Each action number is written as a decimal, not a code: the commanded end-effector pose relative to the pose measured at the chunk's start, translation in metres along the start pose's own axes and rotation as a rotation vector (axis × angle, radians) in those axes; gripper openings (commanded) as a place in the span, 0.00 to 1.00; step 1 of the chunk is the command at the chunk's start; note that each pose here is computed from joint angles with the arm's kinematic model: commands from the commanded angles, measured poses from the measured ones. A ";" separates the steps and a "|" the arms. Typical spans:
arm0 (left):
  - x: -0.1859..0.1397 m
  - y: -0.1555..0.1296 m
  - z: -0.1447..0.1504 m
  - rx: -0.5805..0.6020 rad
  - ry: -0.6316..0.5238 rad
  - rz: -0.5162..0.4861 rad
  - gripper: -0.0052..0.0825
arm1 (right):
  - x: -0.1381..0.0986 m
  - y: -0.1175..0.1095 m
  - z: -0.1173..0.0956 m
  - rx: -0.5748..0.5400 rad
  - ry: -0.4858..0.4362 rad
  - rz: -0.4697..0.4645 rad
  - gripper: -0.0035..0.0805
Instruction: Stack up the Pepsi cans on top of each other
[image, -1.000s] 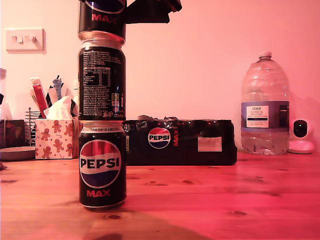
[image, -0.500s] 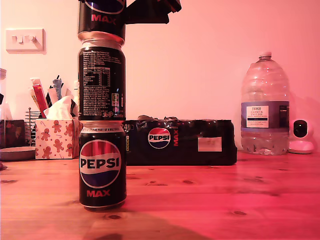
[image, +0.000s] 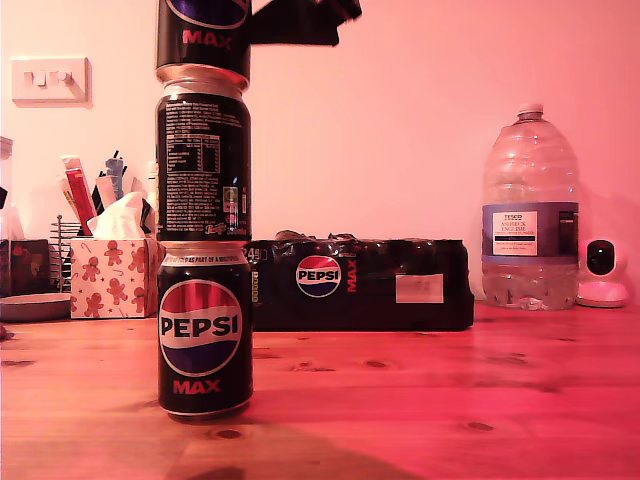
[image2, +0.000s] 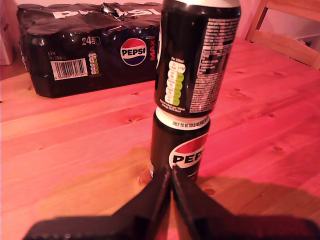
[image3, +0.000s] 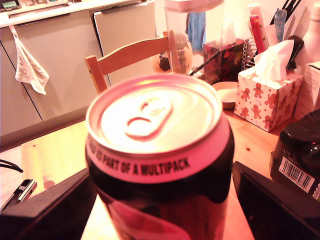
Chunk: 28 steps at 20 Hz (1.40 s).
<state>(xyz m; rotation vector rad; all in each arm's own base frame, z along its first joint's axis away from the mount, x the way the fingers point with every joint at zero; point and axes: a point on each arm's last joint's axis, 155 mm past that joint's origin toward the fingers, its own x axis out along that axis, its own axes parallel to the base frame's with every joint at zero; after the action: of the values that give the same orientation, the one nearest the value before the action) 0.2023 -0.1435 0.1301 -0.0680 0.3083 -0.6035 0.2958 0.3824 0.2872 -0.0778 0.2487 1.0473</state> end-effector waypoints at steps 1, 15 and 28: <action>0.001 0.000 -0.004 0.009 0.003 -0.001 0.03 | 0.002 0.005 0.006 -0.006 -0.016 0.010 0.95; 0.001 0.000 -0.005 0.009 0.003 -0.001 0.03 | -0.005 0.007 0.050 -0.019 -0.089 0.015 0.95; 0.001 -0.002 0.013 0.012 -0.065 -0.010 0.03 | -0.047 -0.042 0.111 -0.005 -0.110 -0.174 0.51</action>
<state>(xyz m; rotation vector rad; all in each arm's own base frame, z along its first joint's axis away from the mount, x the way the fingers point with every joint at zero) 0.2050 -0.1453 0.1436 -0.0833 0.2544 -0.6090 0.3286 0.3513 0.3907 -0.0545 0.1599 0.8922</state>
